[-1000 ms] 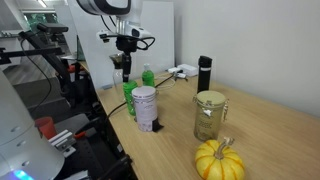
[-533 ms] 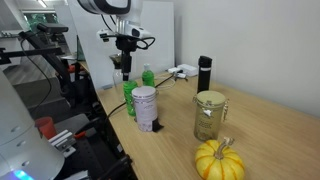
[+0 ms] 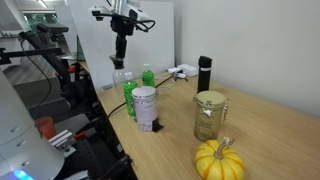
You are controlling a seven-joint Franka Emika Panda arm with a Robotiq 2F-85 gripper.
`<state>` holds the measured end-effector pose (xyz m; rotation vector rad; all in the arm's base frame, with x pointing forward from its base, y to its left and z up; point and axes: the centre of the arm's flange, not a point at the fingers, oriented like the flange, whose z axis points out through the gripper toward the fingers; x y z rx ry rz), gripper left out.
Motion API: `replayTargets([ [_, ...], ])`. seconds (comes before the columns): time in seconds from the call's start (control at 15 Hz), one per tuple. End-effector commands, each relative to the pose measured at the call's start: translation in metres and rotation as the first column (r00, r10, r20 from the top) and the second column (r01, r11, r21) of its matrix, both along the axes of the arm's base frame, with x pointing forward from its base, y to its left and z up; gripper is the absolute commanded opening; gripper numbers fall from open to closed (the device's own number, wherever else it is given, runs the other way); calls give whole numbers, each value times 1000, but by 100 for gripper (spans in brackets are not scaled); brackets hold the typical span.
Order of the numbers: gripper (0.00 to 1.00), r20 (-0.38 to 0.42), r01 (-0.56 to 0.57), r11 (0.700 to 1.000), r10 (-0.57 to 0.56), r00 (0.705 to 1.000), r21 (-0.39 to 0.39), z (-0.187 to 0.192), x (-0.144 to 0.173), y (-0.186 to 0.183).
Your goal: Move the green bottle to the left
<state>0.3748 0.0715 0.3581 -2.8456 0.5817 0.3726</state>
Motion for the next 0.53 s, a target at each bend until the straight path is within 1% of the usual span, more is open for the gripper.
replayTargets([
  [0.0,100,0,9,1000,-9,1000,7,7,-2,-5],
  [0.47,100,-4,14,1000,-14,1000,13,9,-5,-6],
])
